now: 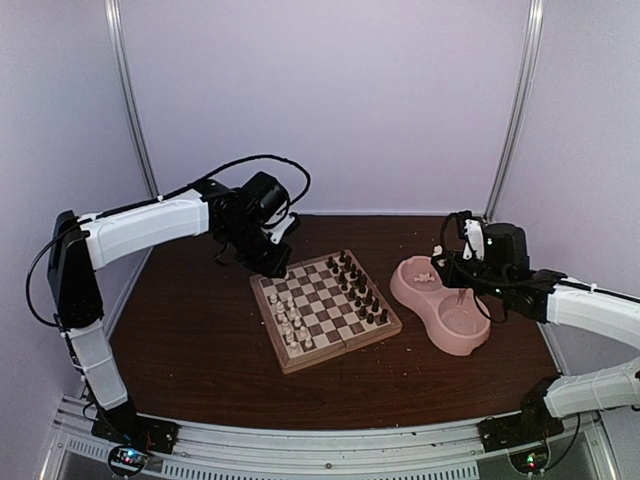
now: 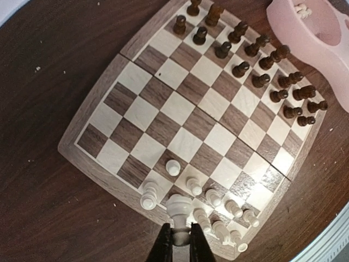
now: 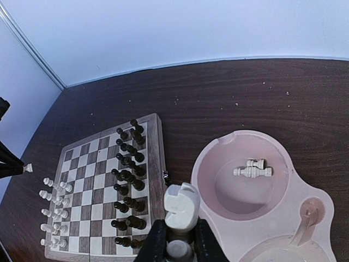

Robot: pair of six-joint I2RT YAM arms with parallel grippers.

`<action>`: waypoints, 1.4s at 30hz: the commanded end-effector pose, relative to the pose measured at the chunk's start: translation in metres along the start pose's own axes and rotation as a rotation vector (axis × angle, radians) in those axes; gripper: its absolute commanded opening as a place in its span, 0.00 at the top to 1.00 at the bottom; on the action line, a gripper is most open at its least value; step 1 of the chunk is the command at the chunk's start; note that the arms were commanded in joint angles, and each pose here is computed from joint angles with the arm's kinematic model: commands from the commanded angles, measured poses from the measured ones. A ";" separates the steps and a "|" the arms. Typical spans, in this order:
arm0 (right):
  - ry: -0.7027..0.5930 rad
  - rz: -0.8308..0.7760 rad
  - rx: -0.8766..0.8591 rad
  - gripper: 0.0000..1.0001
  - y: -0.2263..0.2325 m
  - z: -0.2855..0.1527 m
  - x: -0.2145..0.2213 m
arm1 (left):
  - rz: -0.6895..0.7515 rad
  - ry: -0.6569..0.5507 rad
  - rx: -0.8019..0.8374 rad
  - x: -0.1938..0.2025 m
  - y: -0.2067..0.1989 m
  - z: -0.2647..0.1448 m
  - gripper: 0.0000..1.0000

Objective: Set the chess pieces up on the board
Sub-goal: Place the pawn on c2.

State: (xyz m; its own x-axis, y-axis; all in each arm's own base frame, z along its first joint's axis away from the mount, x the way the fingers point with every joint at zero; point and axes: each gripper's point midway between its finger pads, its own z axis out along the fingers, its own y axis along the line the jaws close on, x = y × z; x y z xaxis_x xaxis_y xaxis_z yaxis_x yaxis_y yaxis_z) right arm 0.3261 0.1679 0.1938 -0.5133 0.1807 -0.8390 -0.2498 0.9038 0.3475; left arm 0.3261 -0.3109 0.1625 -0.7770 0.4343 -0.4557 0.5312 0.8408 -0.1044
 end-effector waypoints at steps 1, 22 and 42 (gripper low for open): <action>-0.074 -0.039 0.010 0.99 -0.002 0.006 -0.016 | -0.039 0.144 0.040 0.008 0.007 0.017 0.97; -0.160 -0.076 0.000 1.00 -0.018 0.004 0.008 | -0.135 0.346 0.008 0.005 0.035 0.069 0.94; -0.167 -0.079 0.000 1.00 -0.020 0.004 0.010 | -0.137 0.398 -0.022 0.010 0.042 0.101 0.93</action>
State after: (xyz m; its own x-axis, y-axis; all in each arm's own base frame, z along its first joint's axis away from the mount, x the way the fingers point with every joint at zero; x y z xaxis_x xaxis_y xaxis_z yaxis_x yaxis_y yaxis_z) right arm 0.3271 0.1590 0.1697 -0.3878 0.1664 -0.9066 -0.2941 0.9098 0.2928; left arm 0.3697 -0.3038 0.0644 -0.9121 0.4055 -0.0601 0.4099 0.9031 -0.1277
